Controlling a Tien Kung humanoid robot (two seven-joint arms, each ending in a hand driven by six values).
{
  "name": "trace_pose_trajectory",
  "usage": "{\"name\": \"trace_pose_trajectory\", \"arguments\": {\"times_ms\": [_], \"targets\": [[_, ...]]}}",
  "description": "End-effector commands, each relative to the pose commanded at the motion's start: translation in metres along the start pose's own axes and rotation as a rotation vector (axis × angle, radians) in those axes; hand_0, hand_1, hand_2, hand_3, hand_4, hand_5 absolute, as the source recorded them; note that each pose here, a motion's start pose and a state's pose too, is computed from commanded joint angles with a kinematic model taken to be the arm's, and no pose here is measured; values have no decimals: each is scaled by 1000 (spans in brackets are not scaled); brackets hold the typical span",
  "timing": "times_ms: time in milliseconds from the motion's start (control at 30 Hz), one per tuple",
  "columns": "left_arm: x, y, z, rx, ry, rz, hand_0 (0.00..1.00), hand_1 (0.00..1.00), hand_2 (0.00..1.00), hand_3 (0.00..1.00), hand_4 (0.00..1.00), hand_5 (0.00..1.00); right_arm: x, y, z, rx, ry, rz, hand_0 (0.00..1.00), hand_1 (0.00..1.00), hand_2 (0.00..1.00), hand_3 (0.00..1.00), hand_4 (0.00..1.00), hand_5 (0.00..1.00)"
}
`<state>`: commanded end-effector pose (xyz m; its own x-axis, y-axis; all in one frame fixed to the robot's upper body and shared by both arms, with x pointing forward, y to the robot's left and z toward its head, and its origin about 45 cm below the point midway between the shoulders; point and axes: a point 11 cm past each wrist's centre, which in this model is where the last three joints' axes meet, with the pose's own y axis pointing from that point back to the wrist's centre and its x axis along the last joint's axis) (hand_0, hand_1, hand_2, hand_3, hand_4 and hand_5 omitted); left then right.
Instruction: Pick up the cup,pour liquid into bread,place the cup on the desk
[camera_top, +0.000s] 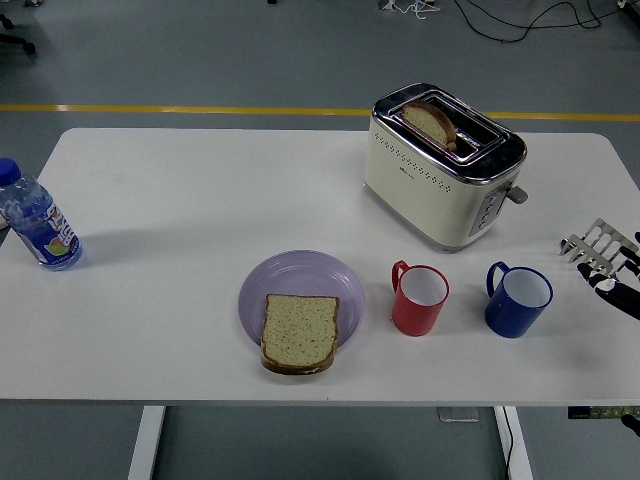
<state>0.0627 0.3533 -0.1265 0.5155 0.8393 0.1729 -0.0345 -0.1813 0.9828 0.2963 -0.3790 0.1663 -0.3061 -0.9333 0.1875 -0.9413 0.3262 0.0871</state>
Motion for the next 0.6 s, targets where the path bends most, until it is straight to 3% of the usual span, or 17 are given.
{"name": "trace_pose_trajectory", "arguments": {"times_ms": [600], "targets": [[2,0,0,-1,-4,3,670,740,741,638,406,998,-30,28,14,-47,1,-133,929,848,932,972,998,112]]}}
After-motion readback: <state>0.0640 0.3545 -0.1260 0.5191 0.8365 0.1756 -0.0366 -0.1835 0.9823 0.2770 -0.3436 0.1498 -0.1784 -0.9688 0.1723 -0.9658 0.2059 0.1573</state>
